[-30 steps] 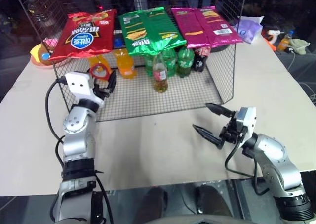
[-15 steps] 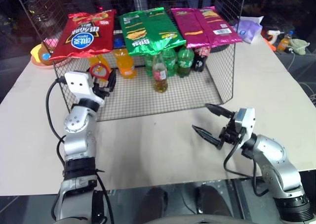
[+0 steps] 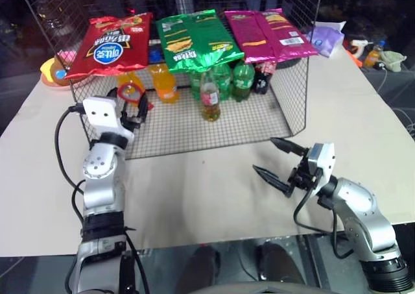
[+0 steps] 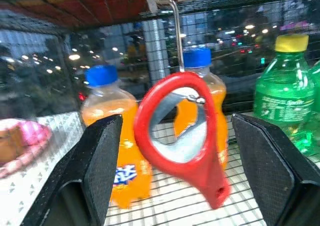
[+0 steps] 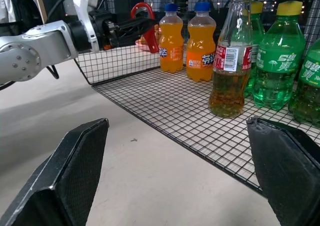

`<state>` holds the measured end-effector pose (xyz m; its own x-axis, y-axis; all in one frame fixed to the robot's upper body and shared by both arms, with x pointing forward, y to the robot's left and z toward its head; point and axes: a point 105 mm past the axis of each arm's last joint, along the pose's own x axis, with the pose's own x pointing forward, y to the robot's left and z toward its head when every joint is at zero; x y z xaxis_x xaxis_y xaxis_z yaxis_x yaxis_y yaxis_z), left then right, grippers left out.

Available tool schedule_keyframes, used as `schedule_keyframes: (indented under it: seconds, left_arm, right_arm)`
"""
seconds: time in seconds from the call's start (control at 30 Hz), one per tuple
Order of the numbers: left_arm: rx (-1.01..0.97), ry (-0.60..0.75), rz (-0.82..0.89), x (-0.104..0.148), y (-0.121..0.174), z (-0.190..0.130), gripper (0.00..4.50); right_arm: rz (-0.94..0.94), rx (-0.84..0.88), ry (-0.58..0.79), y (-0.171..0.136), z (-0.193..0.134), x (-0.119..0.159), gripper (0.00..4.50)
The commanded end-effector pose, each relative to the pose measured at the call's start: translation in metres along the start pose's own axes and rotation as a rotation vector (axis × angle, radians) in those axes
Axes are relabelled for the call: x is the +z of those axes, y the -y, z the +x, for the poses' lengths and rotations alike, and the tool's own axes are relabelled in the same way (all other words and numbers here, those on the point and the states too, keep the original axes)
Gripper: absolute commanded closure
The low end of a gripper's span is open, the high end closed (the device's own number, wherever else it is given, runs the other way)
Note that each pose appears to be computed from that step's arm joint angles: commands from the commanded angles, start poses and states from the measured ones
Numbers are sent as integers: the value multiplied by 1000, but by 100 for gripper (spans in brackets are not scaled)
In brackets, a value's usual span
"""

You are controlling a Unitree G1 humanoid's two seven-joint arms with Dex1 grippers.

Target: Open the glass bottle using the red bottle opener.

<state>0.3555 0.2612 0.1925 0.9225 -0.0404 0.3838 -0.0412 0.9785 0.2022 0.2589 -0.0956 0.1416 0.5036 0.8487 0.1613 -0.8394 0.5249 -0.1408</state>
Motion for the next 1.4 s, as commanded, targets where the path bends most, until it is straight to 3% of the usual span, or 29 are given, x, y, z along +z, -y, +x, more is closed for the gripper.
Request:
schedule_keyframes:
  seconds: [0.03, 0.67, 0.93, 1.4]
  left_arm:
    - [31, 74, 35, 19, -2, 1, 90]
    - [14, 43, 36, 12, 5, 20, 90]
    - [-10, 49, -43, 10, 9, 24, 90]
    - [16, 57, 19, 12, 4, 25, 90]
  right_arm:
    - [-31, 11, 29, -2, 2, 11, 5]
    - [-37, 5, 23, -2, 4, 10, 5]
    - [-38, 1, 19, -3, 4, 9, 5]
    - [-40, -1, 15, -2, 5, 7, 5]
